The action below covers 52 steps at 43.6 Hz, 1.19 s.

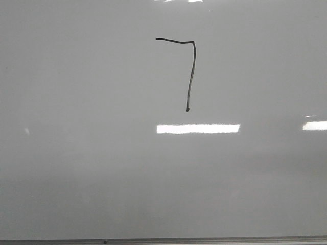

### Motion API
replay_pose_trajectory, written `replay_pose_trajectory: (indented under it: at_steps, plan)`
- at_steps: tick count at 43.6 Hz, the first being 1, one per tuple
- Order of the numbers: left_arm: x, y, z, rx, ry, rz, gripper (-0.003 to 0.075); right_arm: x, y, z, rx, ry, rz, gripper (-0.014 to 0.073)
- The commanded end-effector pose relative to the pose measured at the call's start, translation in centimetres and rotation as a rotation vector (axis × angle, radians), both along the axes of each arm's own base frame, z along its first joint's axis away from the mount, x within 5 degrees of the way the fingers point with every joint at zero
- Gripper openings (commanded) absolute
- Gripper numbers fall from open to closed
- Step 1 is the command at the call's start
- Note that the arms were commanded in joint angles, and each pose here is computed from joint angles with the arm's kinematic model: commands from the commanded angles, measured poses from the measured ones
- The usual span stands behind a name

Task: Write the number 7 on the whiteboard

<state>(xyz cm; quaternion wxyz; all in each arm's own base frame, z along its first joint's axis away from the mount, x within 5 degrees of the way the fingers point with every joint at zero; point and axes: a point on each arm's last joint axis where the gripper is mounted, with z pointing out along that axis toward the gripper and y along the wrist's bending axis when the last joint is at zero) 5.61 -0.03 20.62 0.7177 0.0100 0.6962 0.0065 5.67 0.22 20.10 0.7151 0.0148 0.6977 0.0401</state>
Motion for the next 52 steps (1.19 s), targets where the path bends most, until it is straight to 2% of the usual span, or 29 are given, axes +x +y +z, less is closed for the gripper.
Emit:
replay_pose_trajectory:
  at_steps: [1,14,21,34,52]
  plan:
    - [-0.09,0.0,0.28,-0.014,-0.079,-0.001,-0.002,-0.22,-0.13,0.95,0.008,-0.108,-0.016,-0.0067]
    - [-0.09,0.0,0.28,-0.014,-0.079,-0.001,-0.002,-0.22,-0.14,0.97,0.005,-0.11,-0.017,-0.0067]
    - [-0.09,0.0,0.28,-0.014,-0.079,-0.001,-0.002,-0.24,-0.15,1.11,-0.079,-0.127,-0.026,-0.0067]
    - [-0.09,0.0,0.28,-0.014,-0.079,-0.001,-0.002,-0.29,-0.14,1.38,-0.1,-0.158,-0.028,-0.0067]
    - [-0.09,0.0,0.28,-0.014,-0.079,-0.001,-0.002,-0.29,-0.13,1.39,-0.077,-0.159,-0.025,-0.0067]
